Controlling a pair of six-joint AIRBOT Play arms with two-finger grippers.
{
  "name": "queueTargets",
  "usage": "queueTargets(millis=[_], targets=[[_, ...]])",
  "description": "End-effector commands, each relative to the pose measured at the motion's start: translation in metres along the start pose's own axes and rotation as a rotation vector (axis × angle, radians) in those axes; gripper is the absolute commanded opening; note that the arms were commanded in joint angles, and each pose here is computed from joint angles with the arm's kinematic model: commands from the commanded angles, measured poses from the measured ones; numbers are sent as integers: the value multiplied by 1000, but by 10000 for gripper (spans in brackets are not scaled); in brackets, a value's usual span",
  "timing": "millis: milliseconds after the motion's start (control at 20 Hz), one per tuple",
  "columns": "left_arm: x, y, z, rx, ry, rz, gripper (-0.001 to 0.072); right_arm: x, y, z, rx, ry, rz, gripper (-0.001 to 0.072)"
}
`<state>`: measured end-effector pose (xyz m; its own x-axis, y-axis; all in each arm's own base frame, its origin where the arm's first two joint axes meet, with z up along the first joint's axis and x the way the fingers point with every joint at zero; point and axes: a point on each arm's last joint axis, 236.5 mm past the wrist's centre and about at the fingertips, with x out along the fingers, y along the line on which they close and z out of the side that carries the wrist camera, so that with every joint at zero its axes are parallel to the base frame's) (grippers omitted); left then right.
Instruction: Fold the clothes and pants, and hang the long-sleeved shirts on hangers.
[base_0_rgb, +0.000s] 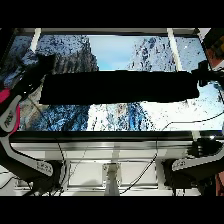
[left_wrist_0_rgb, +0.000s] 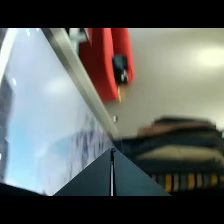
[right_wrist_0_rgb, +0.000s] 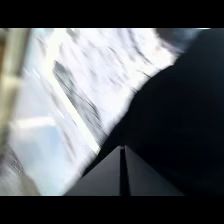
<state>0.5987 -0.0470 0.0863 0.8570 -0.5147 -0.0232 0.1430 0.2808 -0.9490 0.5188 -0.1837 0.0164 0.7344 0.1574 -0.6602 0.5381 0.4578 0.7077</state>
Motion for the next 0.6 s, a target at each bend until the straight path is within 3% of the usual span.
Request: queueTargets(millis=[0, 300, 500, 550], targets=[[55, -49, -112, 68, 205, -18, 2, -39, -47, -16, -106, 196, -126, 10], [89, -69, -336, 173, 390, 147, 3, -85, -113, -8, -60, 253, -114, 8], [76, -78, -420, 175, 429, 198, 3, -84, -151, -30, 114, 271, -55, 12], [72, -76, -437, 159, 449, 208, 3, -78, -162, -34, 137, 256, -75, 109]])
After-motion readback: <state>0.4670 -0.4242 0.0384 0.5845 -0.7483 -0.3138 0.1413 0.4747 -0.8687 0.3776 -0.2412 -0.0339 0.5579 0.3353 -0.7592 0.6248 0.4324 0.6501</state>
